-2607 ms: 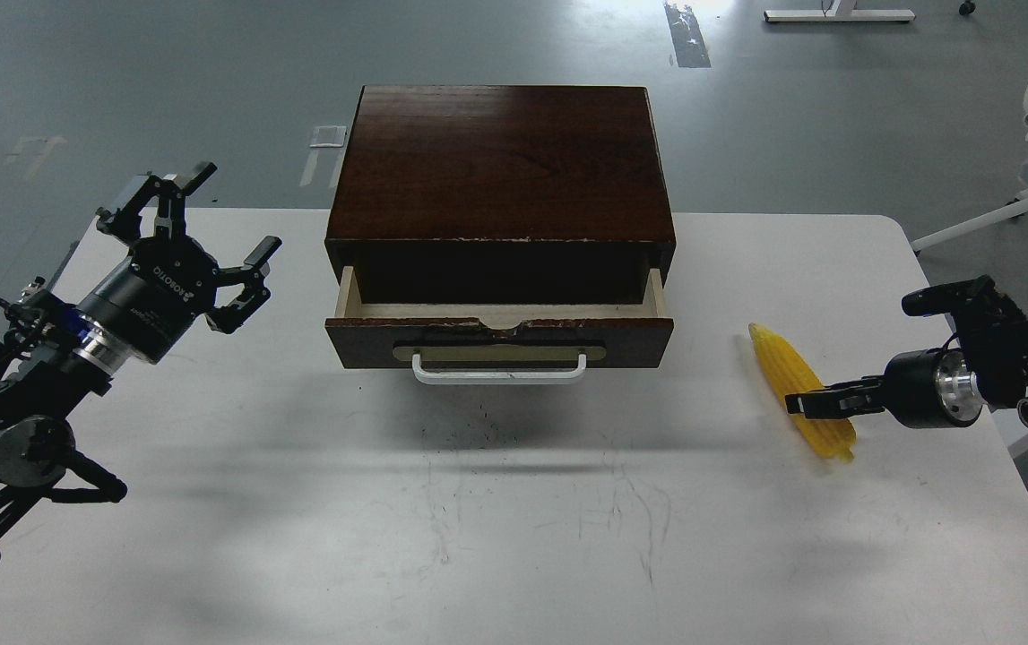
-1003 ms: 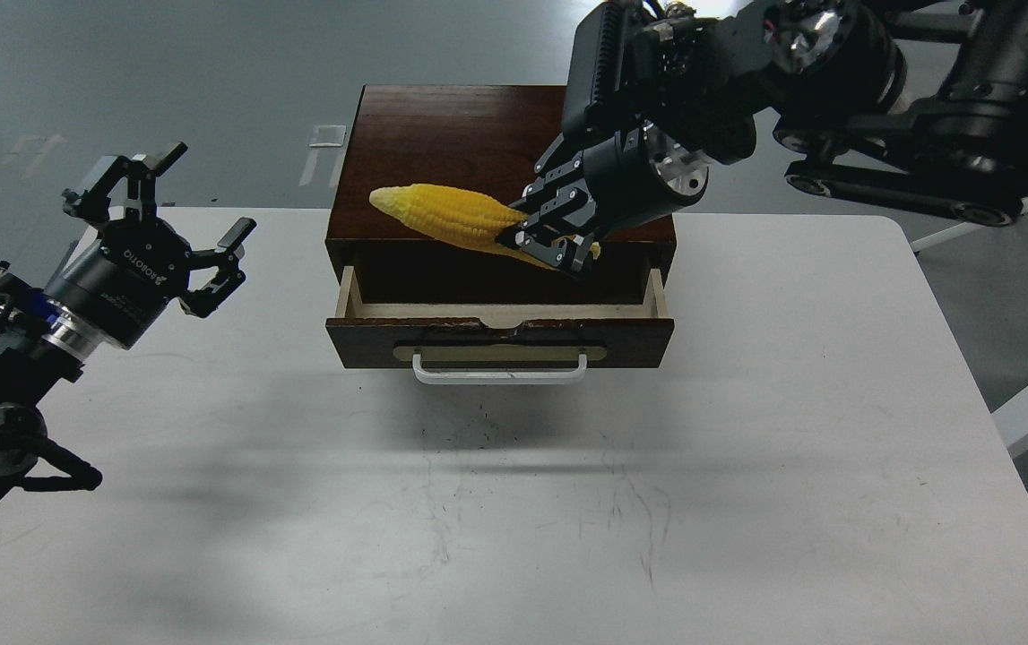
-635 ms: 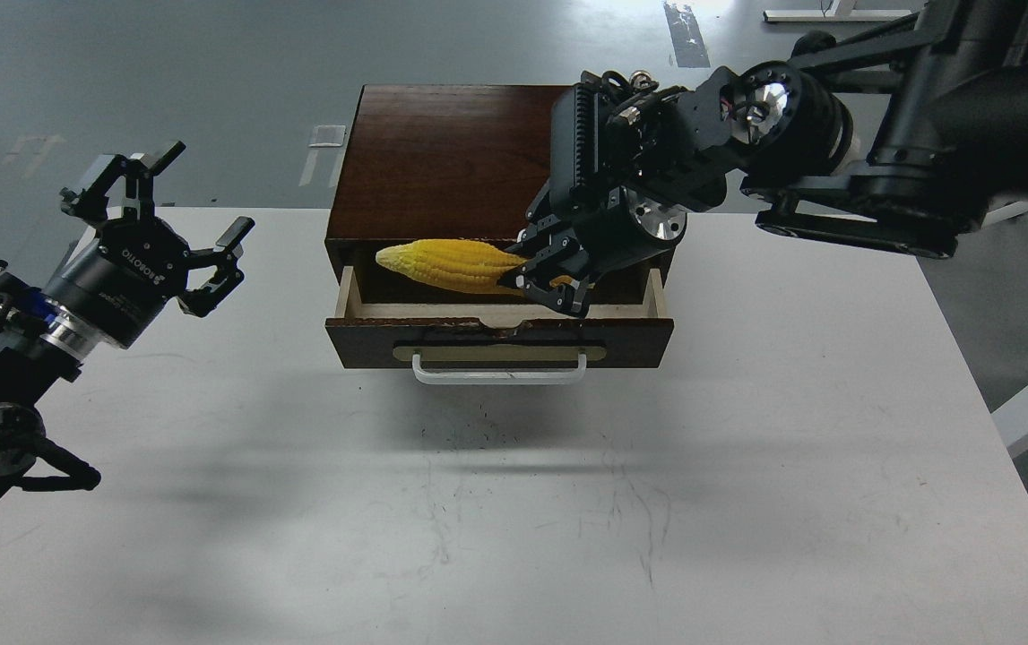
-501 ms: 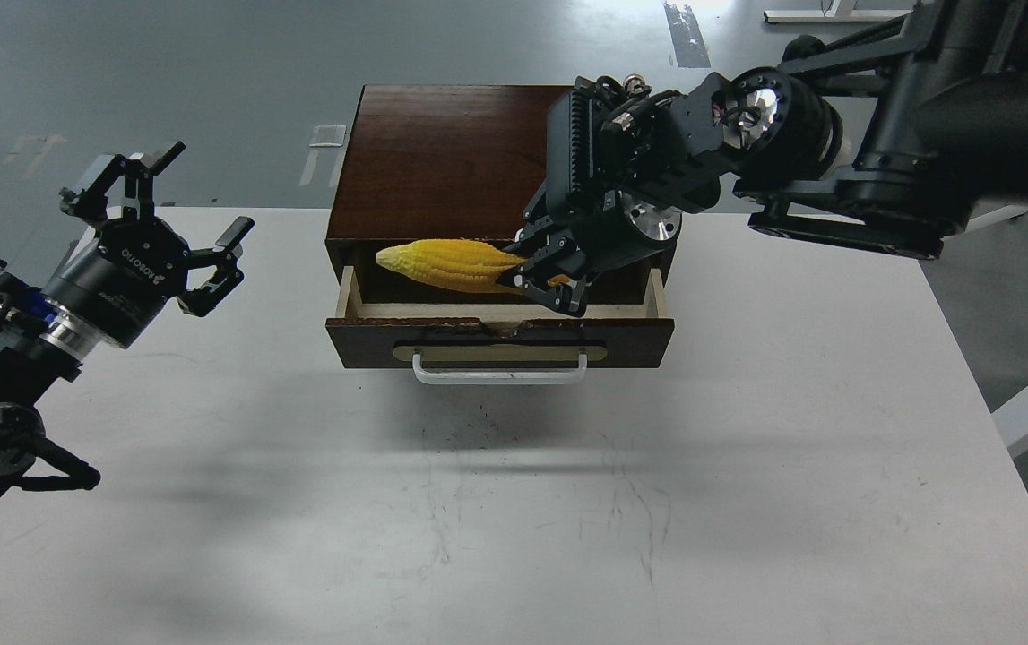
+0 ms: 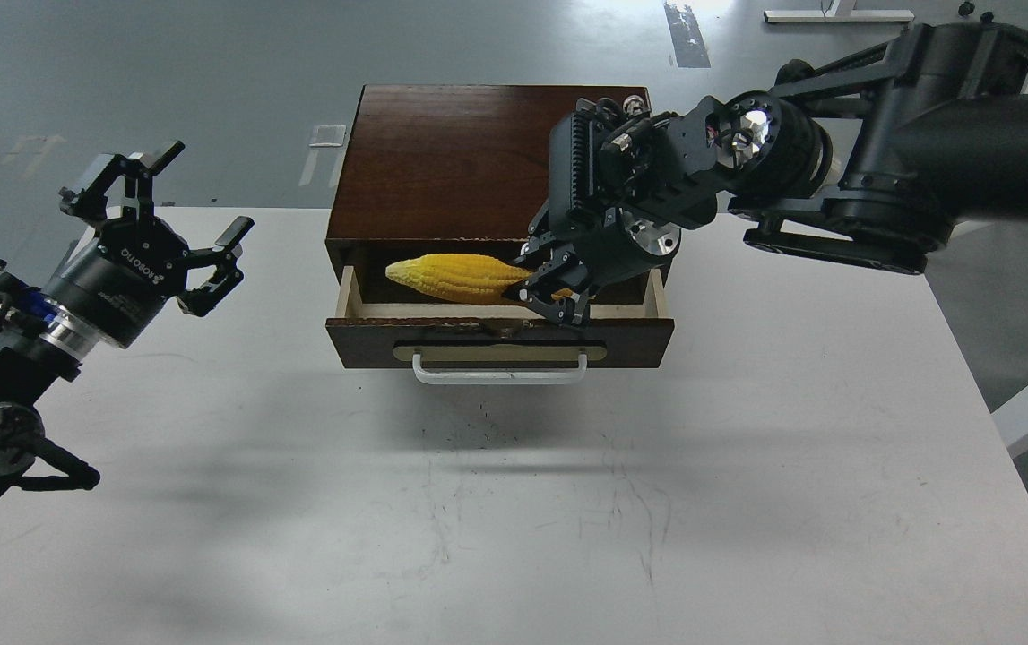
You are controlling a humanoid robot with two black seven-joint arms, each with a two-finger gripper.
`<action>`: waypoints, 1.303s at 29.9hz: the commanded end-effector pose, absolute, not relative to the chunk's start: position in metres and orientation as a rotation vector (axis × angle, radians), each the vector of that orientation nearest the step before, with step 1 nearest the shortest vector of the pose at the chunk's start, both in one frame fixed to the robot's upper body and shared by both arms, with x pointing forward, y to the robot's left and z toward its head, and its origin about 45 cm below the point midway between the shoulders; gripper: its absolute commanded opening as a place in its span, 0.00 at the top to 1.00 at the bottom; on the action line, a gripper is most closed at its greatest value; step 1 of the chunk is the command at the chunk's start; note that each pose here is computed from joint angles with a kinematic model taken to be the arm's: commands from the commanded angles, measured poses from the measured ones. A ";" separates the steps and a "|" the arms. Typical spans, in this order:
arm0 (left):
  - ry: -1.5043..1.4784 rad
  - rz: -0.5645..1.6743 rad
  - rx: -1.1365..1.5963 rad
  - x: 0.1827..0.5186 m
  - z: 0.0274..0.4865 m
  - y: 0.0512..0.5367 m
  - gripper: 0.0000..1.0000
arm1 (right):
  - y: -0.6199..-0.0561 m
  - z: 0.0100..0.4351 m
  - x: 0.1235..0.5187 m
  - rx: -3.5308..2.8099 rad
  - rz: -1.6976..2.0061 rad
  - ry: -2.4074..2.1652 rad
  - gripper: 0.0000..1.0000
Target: Put corn in drawer with both arms
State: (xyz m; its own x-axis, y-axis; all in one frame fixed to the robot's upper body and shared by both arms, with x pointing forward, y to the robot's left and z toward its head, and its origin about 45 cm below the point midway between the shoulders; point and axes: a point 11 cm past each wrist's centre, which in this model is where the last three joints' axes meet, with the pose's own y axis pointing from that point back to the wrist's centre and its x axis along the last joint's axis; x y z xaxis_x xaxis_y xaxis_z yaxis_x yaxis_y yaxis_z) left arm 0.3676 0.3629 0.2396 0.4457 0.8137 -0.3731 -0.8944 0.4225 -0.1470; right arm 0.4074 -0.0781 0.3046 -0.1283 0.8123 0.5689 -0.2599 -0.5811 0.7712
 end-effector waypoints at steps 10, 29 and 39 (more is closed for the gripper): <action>0.255 1.087 -0.340 0.367 0.241 0.366 0.01 | -0.077 0.307 0.407 1.379 1.808 0.651 0.51; 0.250 1.089 -0.346 0.368 0.244 0.368 0.01 | -0.073 0.323 0.408 1.367 1.830 0.631 0.35; 0.248 1.088 -0.355 0.369 0.245 0.367 0.01 | -0.095 0.394 0.426 1.638 1.765 0.201 0.26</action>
